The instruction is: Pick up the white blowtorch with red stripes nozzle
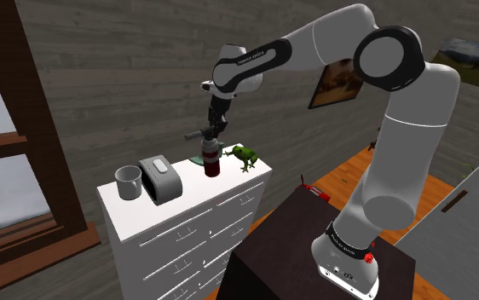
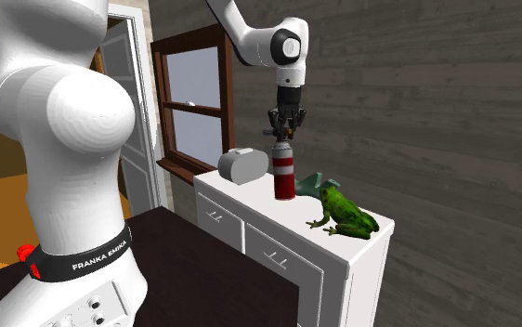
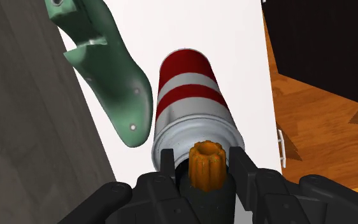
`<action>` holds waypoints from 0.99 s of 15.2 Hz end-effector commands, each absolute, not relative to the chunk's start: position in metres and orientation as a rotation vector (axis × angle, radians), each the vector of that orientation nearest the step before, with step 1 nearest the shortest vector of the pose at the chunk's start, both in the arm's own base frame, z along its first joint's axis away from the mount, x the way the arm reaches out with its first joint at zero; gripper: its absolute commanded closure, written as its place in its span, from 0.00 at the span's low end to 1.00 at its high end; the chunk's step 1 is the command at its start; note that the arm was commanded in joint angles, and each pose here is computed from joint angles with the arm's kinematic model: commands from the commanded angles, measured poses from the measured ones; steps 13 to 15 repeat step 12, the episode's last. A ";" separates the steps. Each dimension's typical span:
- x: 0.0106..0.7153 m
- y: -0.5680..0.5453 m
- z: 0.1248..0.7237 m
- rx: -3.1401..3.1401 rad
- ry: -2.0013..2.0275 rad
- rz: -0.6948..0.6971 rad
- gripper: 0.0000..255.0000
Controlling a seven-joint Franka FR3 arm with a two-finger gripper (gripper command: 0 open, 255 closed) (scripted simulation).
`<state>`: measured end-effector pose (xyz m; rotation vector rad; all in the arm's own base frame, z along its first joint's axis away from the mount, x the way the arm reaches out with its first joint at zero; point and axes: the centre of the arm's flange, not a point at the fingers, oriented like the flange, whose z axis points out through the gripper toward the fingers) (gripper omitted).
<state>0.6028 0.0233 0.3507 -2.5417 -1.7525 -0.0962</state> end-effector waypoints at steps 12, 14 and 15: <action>0.602 0.021 0.411 -2.542 -1.753 -0.097 1.00; 0.602 0.021 0.411 -2.542 -1.753 -0.097 1.00; 0.602 0.021 0.411 -2.542 -1.753 -0.097 1.00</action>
